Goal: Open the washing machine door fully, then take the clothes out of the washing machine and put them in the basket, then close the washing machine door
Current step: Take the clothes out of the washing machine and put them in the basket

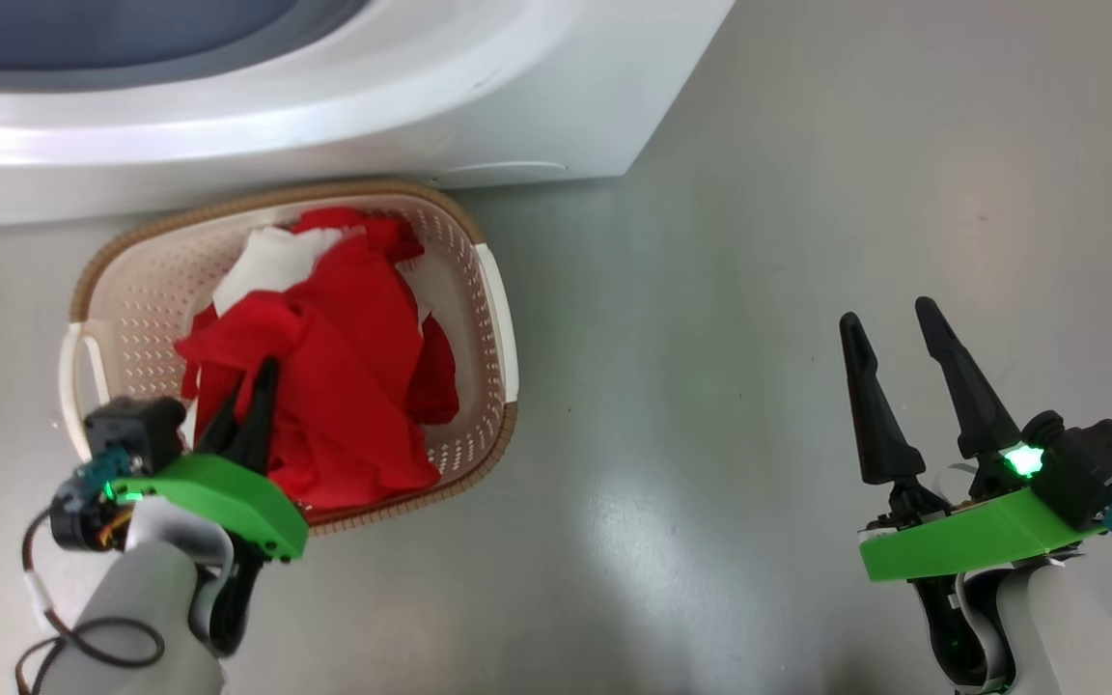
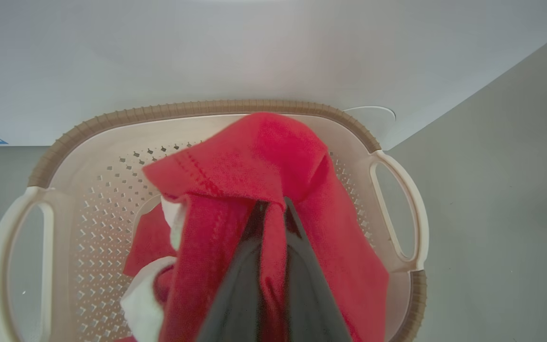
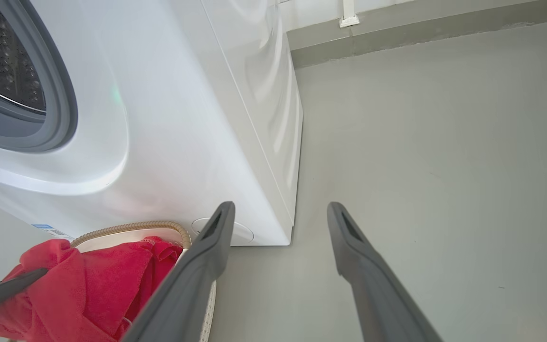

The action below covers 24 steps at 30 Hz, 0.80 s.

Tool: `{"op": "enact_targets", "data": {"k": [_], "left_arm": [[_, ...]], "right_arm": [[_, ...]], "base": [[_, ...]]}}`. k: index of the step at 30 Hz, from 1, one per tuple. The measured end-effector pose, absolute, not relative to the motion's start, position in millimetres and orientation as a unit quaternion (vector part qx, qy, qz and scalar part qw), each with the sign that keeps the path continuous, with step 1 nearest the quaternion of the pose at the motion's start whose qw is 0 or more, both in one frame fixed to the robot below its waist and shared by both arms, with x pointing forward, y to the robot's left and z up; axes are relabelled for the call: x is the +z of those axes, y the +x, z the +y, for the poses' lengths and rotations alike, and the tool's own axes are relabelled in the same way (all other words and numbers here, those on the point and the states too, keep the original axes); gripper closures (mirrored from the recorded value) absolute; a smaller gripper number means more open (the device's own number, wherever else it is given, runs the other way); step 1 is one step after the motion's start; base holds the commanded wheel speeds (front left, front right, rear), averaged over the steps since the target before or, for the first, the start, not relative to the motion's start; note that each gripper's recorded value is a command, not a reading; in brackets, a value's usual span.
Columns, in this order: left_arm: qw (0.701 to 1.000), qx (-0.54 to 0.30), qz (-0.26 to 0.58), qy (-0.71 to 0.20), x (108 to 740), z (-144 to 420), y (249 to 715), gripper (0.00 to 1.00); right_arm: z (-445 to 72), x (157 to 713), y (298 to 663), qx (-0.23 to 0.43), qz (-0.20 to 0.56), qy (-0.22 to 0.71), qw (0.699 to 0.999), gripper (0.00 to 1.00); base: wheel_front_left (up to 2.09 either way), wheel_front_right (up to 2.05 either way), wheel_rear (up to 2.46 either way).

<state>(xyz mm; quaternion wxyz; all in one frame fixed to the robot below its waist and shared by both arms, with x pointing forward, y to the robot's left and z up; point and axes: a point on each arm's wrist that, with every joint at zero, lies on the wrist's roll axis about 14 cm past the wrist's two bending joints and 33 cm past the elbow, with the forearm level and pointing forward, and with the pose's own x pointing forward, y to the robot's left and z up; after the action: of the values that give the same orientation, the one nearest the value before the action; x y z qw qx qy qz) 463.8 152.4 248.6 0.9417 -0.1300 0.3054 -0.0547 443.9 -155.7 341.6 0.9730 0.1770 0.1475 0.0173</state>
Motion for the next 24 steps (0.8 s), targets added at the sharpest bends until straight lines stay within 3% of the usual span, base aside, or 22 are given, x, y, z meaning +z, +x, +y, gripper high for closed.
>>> {"op": "enact_targets", "data": {"k": [19,21,23,24], "left_arm": [[0.923,-0.055,0.36,-0.121,201,154,472,1.0],[0.922,-0.051,0.362,-0.126,201,155,472,0.62],[0.924,-0.049,0.357,-0.127,204,156,475,0.0],[0.925,-0.049,0.355,-0.127,206,156,476,0.0]], "right_arm": [[-152,308,450,0.02,0.176,0.171,0.969,0.0],[-151,310,453,0.022,0.172,0.172,0.97,0.0],[-151,312,454,0.024,0.169,0.172,0.97,0.0],[-151,313,455,0.024,0.168,0.172,0.97,0.0]], "base": [[0.0,0.0,0.0],[0.0,0.0,0.0],[0.0,0.0,0.0],[0.0,0.0,0.0]]}}
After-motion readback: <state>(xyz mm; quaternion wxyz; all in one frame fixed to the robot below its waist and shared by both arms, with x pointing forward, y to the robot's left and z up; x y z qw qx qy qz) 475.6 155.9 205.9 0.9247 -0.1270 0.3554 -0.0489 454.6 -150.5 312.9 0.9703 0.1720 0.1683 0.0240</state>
